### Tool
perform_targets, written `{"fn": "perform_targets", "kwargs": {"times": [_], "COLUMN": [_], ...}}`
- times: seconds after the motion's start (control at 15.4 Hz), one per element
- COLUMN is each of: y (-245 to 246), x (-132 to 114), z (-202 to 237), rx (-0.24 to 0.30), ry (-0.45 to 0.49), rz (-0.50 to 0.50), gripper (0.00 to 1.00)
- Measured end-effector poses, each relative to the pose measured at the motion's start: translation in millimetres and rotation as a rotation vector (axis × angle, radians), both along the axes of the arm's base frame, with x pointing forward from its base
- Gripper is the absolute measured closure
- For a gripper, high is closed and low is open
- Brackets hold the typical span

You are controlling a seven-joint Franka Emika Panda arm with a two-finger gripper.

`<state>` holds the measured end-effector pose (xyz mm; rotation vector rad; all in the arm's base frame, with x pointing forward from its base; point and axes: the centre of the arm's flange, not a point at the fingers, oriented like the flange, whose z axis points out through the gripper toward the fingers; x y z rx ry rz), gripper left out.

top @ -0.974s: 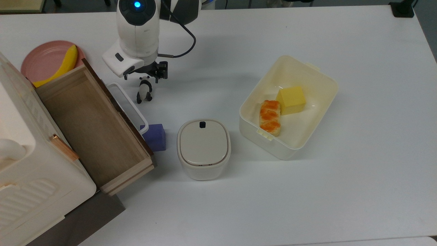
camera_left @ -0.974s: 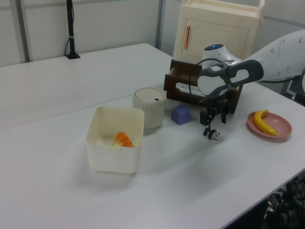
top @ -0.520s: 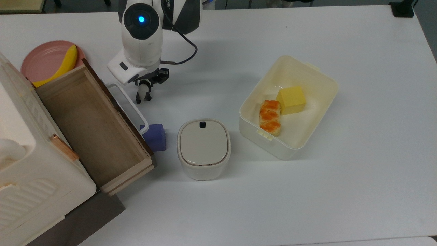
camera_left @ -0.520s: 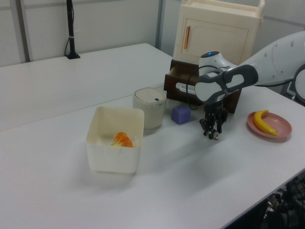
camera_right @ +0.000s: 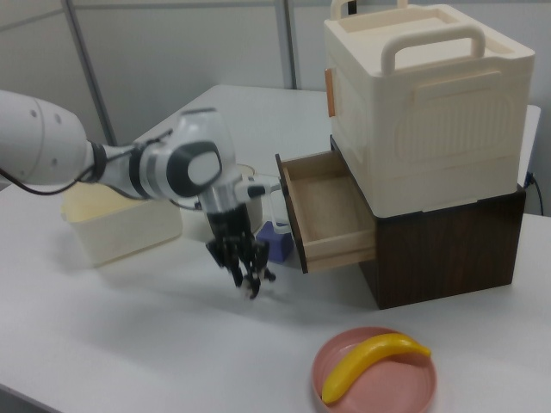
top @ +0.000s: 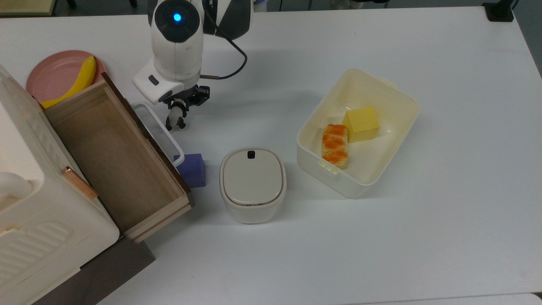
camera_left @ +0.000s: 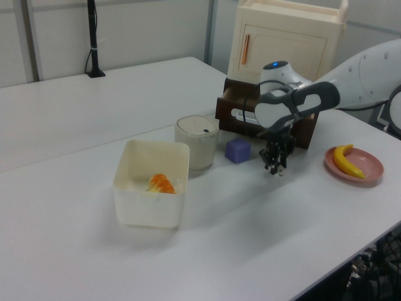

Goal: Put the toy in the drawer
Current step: 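Lift the panda toy and carry it over the open wooden drawer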

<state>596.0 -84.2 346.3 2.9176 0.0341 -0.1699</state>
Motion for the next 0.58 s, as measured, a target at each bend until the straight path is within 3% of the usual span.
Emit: {"fn": "perform_targets", "kwargs": {"times": [0.19,0.45,0.58], "y": [27,54,52], "x": [12,12,15], "z": [62,142,163], "rx": [0.045,0.203,0.267], "ry": [-0.021,0.021,-0.007], "rz": [0.001,0.025,0.005], "gripper": [0.62,0.62,0.62]}}
